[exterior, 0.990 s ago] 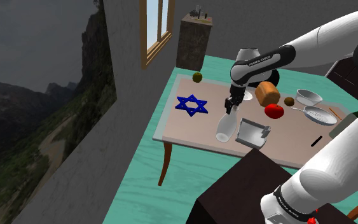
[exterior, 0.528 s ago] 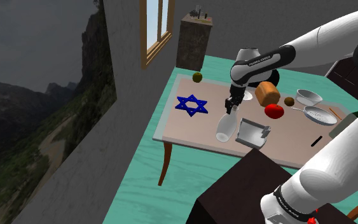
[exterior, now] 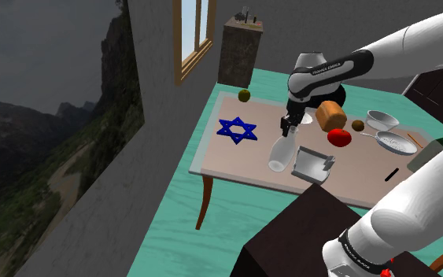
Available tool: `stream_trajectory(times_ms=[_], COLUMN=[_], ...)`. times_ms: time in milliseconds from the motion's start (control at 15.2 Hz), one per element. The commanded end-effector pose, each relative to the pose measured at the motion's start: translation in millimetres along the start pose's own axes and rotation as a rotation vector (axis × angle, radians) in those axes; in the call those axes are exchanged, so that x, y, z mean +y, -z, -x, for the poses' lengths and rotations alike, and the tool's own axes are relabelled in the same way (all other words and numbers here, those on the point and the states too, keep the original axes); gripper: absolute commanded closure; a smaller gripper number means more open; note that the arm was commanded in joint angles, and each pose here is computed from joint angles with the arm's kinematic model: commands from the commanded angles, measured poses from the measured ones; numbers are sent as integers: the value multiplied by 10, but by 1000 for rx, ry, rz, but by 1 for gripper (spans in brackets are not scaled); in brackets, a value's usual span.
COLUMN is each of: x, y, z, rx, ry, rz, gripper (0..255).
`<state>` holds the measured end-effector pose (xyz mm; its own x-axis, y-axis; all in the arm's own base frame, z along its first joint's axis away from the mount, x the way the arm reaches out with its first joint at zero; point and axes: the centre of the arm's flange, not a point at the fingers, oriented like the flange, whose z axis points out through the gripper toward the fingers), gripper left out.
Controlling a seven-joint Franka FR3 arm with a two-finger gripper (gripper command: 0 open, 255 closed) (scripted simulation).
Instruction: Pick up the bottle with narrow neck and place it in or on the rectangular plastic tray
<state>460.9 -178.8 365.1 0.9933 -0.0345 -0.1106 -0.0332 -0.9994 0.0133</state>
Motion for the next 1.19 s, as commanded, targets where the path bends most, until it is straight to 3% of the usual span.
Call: stream_trajectory(times_ms=[0, 1122], x=[-6, 6], y=[108, 1000], z=[5, 104], rx=[0, 0], ry=[0, 0], rz=[0, 0], gripper=[255, 255])
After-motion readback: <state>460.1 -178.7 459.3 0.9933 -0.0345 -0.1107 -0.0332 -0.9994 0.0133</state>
